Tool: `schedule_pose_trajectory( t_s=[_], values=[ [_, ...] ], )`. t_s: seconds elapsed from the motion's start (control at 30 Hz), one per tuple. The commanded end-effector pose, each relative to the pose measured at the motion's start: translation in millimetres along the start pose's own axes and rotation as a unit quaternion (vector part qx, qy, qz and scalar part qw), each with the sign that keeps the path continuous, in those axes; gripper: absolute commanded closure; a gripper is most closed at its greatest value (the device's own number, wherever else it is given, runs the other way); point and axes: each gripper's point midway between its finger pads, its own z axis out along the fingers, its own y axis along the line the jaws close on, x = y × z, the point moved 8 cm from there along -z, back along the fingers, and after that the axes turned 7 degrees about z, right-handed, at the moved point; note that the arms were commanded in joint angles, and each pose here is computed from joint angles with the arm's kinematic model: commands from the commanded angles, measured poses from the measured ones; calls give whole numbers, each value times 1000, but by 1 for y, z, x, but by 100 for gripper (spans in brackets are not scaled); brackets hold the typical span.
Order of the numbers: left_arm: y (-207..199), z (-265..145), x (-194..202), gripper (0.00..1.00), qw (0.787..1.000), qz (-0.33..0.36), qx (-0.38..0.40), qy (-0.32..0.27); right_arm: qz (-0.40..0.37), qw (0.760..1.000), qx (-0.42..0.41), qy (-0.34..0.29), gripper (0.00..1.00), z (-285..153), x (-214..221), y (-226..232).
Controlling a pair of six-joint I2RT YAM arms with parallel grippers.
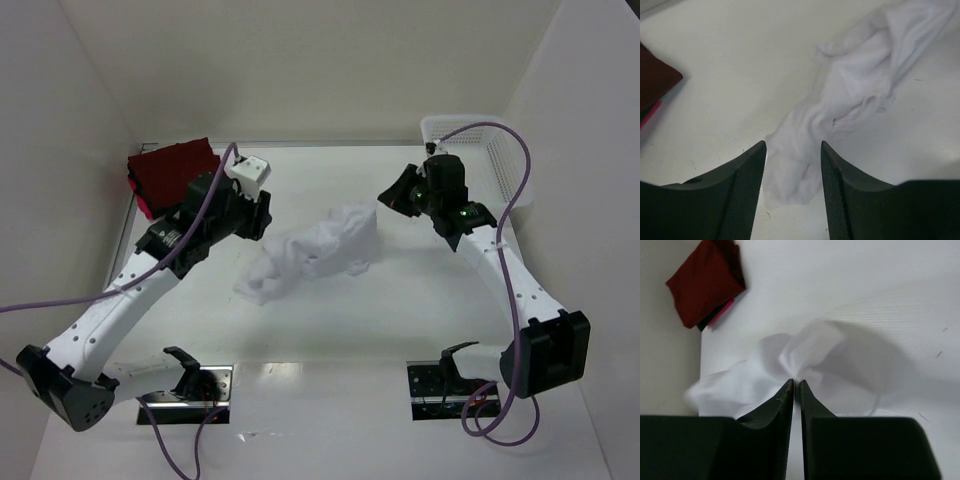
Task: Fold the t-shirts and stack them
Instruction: Move the tshirt to the center of the board, then flatten out the tshirt
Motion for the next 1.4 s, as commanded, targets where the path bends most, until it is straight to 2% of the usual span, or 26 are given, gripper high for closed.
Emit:
schedule_pose_trajectory(
  t_s=[0.0,0.07,0.1,0.13,0.17,0.23,0.33,0.37,0.63,0.73,0.97,1.2,1.37],
  values=[
    [-4,31,7,49,1000,-13,13,19,-25,997,-9,-68,81,4,-21,4],
    [-7,48,15,65,999,-21,17,42,-28,997,0,-66,79,11,-19,-1],
    [-8,58,20,79,998,-21,18,55,-30,998,7,-63,79,14,-19,-5],
    [-9,65,24,83,997,-24,19,65,-30,998,11,-60,78,17,-19,-8],
    [-10,72,27,83,997,-25,22,77,-29,998,13,-57,74,21,-18,-9],
    [-13,86,35,75,994,-25,34,99,-27,998,22,-48,54,28,-14,-16],
    [-17,97,42,48,991,-36,43,118,-31,998,25,-45,45,27,-13,-17],
    [-18,99,44,44,991,-44,42,123,-31,998,22,-46,43,25,-13,-16],
    [-28,114,90,41,978,-92,45,179,-18,998,28,46,43,31,41,-43],
    [-29,128,102,35,974,-91,41,204,-14,998,25,52,43,32,47,-42],
    [-29,150,119,36,963,-102,55,243,-17,999,25,36,41,27,43,-39],
    [-30,162,126,72,955,-117,82,258,-17,999,28,33,40,28,42,-40],
    [-31,161,125,82,953,-126,101,257,-21,999,28,33,40,28,42,-40]
  ],
)
